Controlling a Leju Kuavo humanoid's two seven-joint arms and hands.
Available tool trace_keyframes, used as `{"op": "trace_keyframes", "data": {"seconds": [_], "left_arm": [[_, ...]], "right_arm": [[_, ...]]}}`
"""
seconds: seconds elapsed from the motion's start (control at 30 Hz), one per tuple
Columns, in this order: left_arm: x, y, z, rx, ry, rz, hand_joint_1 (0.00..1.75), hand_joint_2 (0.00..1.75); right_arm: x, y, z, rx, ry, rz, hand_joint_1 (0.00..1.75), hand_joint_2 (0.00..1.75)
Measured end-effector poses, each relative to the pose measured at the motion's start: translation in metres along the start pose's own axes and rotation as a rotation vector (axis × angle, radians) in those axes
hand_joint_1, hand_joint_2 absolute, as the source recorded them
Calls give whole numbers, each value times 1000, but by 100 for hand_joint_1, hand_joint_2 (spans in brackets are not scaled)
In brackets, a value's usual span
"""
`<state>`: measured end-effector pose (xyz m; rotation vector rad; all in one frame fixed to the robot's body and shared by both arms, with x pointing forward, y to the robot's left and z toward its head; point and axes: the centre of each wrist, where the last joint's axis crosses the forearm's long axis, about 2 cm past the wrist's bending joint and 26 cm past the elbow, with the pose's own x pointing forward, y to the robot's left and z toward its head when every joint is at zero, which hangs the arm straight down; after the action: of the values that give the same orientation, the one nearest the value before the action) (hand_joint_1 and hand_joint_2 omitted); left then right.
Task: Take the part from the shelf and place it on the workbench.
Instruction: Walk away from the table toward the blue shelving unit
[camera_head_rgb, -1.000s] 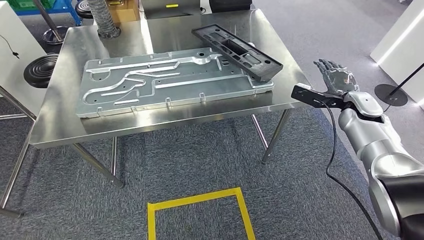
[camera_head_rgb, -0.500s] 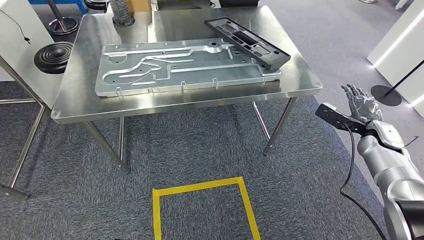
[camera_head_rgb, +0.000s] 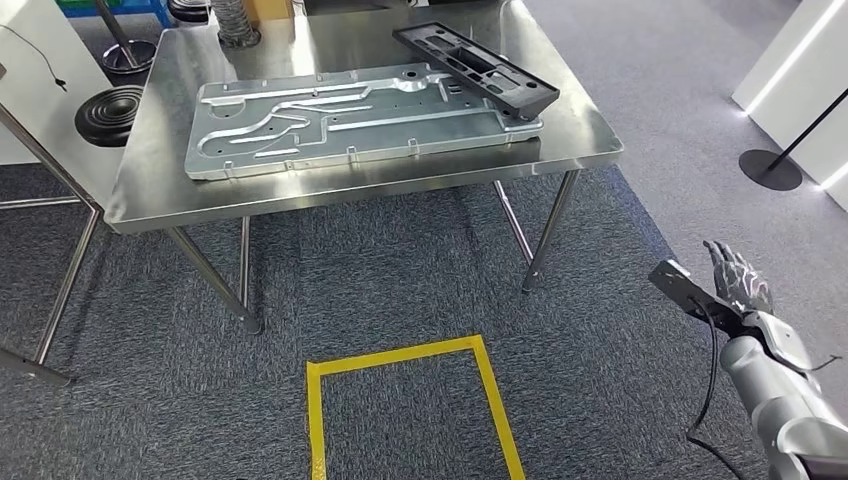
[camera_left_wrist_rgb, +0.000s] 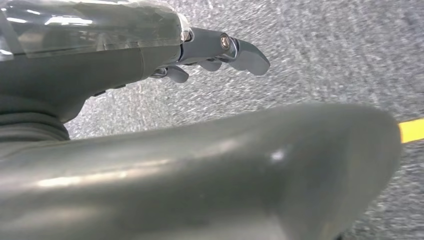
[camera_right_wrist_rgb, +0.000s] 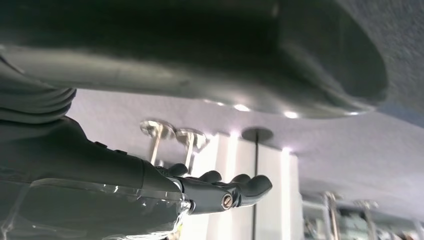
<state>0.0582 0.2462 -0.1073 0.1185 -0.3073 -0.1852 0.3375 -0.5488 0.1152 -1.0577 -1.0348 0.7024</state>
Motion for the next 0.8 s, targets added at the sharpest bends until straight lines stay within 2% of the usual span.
{"op": "trace_keyframes", "data": {"seconds": [0.47,0.8], "left_arm": [[-1,2,0,8,1,4,0,0],[-1,2,0,13,4,2,0,0]], "right_arm": [[-26,93,65,135,156,-220,0,0],[-21,157,118,294,309,-396,0,0]]}}
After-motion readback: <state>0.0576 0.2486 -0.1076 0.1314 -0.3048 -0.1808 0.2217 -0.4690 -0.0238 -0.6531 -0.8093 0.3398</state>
